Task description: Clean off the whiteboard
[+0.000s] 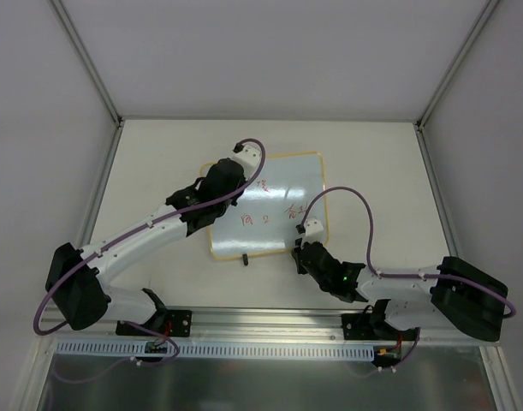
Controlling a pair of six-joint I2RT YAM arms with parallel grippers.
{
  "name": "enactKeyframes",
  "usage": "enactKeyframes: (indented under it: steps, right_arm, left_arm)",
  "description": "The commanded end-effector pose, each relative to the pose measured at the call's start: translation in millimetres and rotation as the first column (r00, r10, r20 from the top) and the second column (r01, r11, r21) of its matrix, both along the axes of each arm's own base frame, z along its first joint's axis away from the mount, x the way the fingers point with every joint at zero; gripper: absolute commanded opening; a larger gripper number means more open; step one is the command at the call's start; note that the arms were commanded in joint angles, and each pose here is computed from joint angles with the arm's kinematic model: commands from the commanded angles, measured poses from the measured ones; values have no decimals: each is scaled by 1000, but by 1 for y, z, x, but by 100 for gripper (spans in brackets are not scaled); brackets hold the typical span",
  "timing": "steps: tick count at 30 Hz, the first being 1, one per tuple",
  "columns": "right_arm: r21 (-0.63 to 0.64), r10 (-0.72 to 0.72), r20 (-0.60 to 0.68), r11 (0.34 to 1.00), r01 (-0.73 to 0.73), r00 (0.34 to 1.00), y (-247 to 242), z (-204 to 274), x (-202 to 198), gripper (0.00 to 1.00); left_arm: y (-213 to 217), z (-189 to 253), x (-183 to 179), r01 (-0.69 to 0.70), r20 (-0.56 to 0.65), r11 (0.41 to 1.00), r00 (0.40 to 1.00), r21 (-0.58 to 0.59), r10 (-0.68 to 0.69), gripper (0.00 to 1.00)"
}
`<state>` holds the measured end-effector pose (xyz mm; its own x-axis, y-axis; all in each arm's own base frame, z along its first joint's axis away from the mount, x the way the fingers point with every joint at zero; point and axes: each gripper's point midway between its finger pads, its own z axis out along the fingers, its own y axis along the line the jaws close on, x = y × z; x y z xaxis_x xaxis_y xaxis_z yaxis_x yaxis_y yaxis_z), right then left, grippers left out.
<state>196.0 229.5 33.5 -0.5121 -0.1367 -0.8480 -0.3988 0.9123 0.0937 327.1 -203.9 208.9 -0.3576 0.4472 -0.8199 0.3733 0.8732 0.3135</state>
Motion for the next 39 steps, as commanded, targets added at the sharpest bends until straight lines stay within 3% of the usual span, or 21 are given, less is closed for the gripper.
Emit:
enactKeyframes:
  steps: [1,8,16,24,28,32,39]
  right_arm:
    - [31,-32,33,999,31,999,1,6,6,0]
    - [29,-26,24,999,26,999,1,4,4,0]
    - [20,-14,16,1000,14,1000,2,0,2,0]
    - [13,-14,12,1000,14,1000,-1,-3,1,0]
    - [8,-13,9,1000,13,1000,-4,-6,-1,0]
    - [11,-14,7,1000,14,1000,-4,-6,-1,1]
    - [8,-3,5,1000,3,1000,-2,-6,-1,0]
  left_arm:
    - [-2,17,14,6,41,1000,999,21,-7,3]
    - [-6,-22,13,11,-39,998,999,57,-9,0]
    - [-12,-71,2,-19,-103,1000,994,12,20,0]
    - [-54,-95,-44,90,-169,996,981,-19,-92,0]
    - [-53,-87,-47,84,-143,996,986,-9,-85,0]
    - [-48,-52,-26,56,-42,998,998,40,-55,0]
    - [-39,-19,14,25,13,999,1000,35,-26,0]
